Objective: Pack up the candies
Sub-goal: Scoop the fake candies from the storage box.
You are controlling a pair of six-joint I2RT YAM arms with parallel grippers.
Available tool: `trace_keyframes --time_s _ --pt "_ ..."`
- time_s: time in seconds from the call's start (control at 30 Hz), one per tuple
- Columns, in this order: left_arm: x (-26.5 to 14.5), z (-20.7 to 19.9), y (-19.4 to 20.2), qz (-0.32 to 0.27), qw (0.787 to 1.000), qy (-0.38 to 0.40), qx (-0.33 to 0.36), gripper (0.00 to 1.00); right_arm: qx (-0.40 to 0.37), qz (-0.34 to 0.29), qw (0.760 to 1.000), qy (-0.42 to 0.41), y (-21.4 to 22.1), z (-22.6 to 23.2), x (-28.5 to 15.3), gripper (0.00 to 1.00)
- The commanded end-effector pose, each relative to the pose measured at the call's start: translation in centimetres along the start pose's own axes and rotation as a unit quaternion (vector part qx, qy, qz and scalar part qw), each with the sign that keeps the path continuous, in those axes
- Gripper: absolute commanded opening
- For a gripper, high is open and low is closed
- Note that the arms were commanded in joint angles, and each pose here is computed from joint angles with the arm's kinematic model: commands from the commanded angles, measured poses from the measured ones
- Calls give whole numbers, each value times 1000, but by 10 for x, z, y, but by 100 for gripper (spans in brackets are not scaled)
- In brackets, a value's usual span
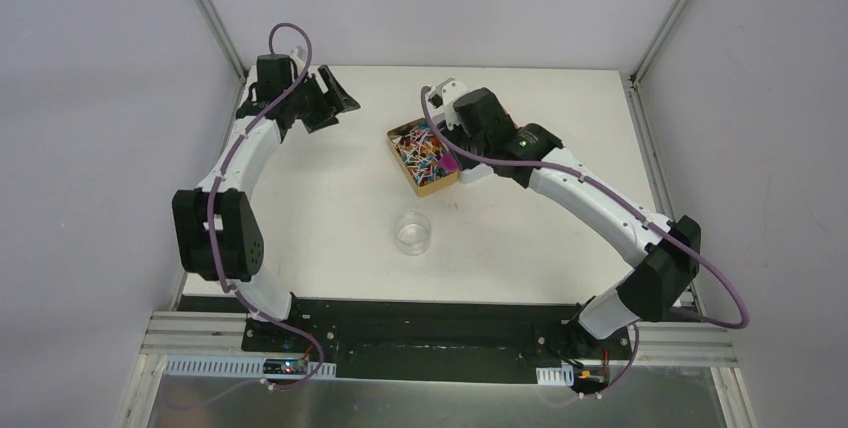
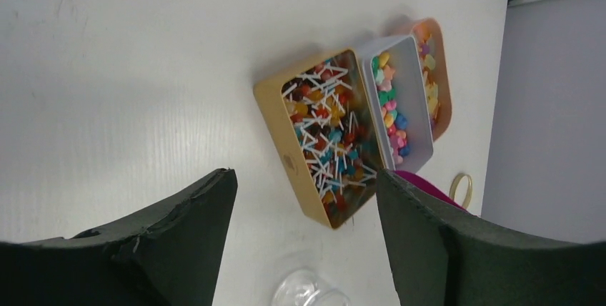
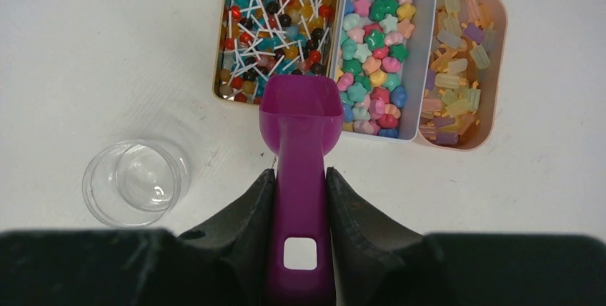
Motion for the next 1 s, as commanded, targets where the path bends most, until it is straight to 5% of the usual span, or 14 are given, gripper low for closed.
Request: trace_keyframes --time_s 0.0,0.43,0.97 --pt "33 -5 -21 -10 1000 26 10 73 27 -30 999 32 -27 -18 -17 0" --pt "121 15 -12 51 996 69 24 64 33 -11 999 -6 -32 -10 7 0" --pt "148 30 7 94 991 101 4 57 33 7 999 -25 -16 0 37 0"
Point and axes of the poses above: each gripper's point midway between its finger pads, its own x axis out along the fingers, its own z axis along the line the jaws close on, y = z × x, the point moved 9 cm from there along -x, back along the fingers, and after that the axes turned 4 degrees about -x, right-handed, at the moved point
